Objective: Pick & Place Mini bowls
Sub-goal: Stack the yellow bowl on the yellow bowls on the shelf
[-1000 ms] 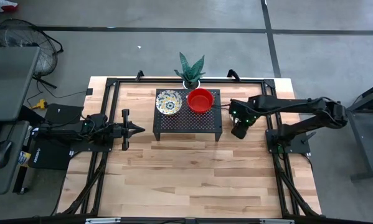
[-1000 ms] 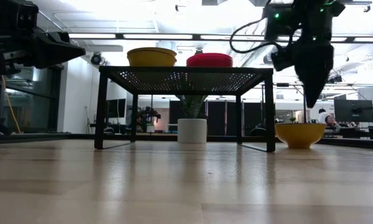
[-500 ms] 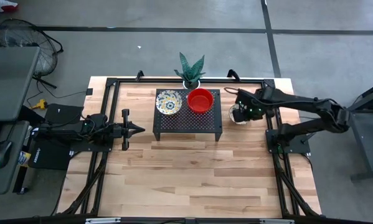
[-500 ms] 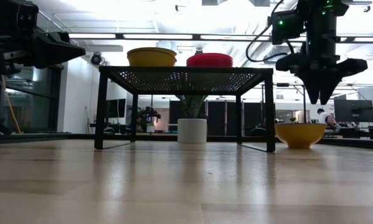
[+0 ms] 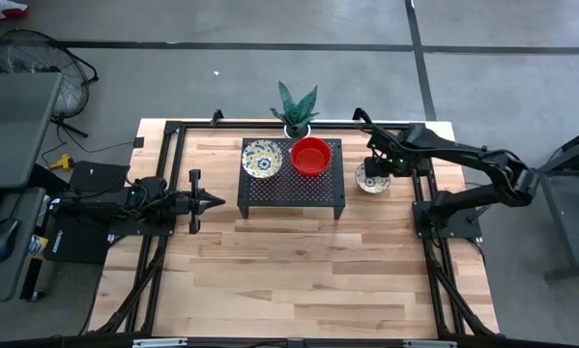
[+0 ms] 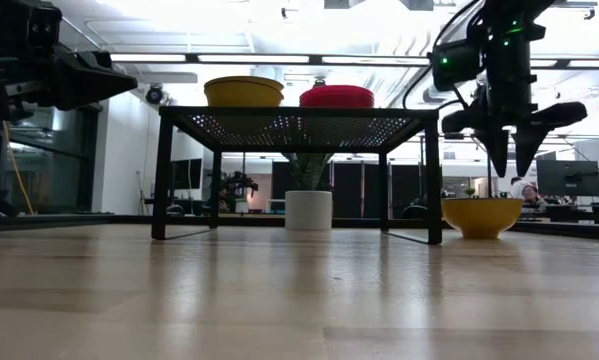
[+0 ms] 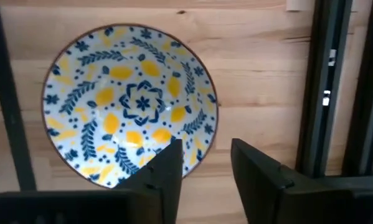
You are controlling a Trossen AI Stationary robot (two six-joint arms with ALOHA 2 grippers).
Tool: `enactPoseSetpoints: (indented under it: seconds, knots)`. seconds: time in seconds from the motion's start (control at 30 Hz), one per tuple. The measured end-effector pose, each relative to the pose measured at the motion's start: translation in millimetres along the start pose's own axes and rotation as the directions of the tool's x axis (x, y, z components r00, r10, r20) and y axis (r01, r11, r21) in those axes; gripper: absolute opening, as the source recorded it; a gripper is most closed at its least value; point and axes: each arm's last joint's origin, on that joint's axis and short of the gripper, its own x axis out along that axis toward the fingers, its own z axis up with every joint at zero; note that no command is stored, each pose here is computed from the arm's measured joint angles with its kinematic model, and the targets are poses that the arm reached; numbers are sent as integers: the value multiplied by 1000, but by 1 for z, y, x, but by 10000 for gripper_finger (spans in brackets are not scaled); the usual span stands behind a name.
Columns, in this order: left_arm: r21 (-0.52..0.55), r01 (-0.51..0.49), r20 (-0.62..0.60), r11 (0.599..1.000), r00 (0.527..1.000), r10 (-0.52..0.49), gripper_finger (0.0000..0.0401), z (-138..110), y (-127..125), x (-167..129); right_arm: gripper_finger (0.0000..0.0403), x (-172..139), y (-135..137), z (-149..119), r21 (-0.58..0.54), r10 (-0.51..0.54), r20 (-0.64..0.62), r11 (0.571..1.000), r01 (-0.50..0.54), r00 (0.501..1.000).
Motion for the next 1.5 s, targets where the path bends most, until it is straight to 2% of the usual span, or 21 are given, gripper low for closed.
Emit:
enactPoseSetpoints:
  seconds: [0.2, 0.33, 0.97, 1.03, 1.23, 1.5]
  knots:
    - [0, 0, 0, 1000, 1000, 0, 0, 0, 0, 0, 178, 7, 2, 4, 4, -25, -22, 1000, 25, 999]
    - [0, 0, 0, 1000, 1000, 0, 0, 0, 0, 0, 190, 12, 4, 6, 13, -45, -45, 999, 46, 998]
    - [0, 0, 0, 1000, 1000, 0, 0, 0, 0, 0, 168, 22, 6, 13, 98, -70, -59, 992, 75, 996]
    - [0, 0, 0, 1000, 1000, 0, 0, 0, 0, 0, 167, 28, 4, 10, 119, -50, -66, 991, 58, 997]
    - [0, 0, 0, 1000, 1000, 0, 0, 0, 0, 0, 169, 45, 0, -3, 205, 99, -54, 975, -86, 994]
    - [0, 0, 0, 1000, 1000, 0, 0, 0, 0, 0, 159, 54, -7, -10, 208, 85, -92, 976, -64, 992]
